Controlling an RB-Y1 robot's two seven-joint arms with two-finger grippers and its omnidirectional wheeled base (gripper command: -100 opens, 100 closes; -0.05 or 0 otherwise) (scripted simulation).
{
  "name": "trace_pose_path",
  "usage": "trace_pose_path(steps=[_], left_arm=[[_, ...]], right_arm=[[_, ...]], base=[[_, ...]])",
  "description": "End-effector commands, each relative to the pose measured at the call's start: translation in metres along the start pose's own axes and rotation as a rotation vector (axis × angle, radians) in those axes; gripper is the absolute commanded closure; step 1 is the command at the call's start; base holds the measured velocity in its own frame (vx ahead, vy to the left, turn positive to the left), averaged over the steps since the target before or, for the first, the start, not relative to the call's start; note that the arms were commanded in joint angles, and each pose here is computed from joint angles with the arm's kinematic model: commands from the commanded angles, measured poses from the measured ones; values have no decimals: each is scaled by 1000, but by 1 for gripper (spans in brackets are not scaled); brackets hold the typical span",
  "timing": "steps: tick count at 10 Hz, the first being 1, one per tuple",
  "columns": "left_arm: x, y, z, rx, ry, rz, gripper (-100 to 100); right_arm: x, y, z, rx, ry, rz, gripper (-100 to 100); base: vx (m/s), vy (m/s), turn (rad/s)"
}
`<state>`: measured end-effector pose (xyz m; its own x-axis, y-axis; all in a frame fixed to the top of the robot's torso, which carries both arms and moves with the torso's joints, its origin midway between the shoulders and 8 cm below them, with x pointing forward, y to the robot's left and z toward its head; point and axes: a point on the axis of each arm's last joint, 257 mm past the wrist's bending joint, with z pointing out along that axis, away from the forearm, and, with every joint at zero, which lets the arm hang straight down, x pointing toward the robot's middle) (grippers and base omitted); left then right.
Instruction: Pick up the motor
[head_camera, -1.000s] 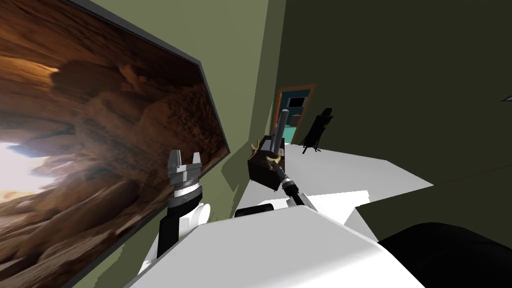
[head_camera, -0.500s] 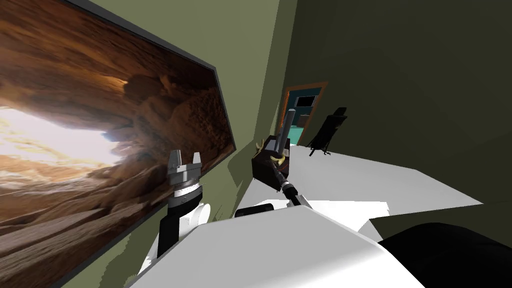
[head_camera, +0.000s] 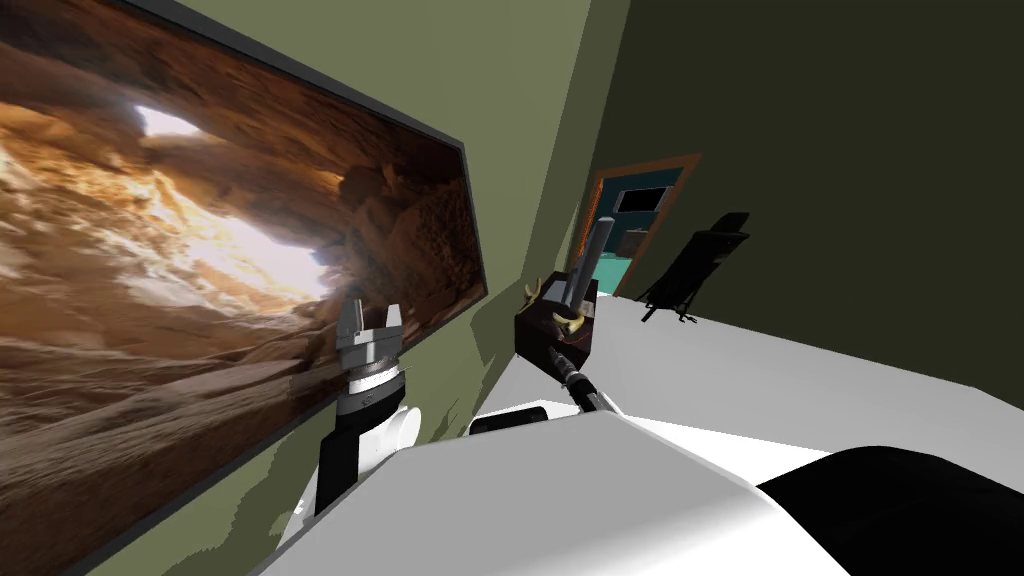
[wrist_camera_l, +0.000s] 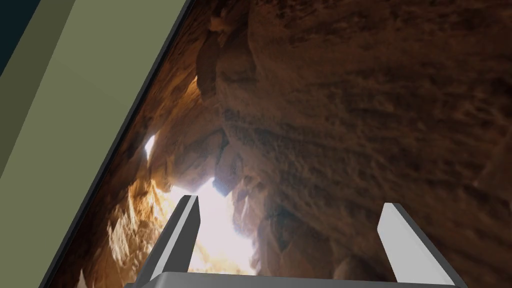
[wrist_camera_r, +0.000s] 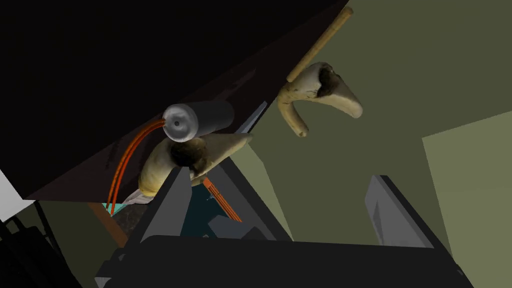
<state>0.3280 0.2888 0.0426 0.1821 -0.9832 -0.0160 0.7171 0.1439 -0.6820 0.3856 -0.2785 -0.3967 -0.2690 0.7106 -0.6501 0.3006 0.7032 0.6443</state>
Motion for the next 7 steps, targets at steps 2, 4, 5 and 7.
trace_pose_path(steps=[2,4,5,7], left_arm=[[0,0,0,0,0,0,0],[0,0,0,0,0,0,0],[0,0,0,0,0,0,0],[0,0,0,0,0,0,0]], right_arm=[[20,-34,-3,77,29,-46,-100],[33,-69,-6,167,61,-118,-100],[39,-90,-8,220,80,-177,-100],[45,-120,-14,295,104,-263,-100]], base=[[-23,-1,66],[-20,-1,265],[-26,-1,259],[-20,-5,256]])
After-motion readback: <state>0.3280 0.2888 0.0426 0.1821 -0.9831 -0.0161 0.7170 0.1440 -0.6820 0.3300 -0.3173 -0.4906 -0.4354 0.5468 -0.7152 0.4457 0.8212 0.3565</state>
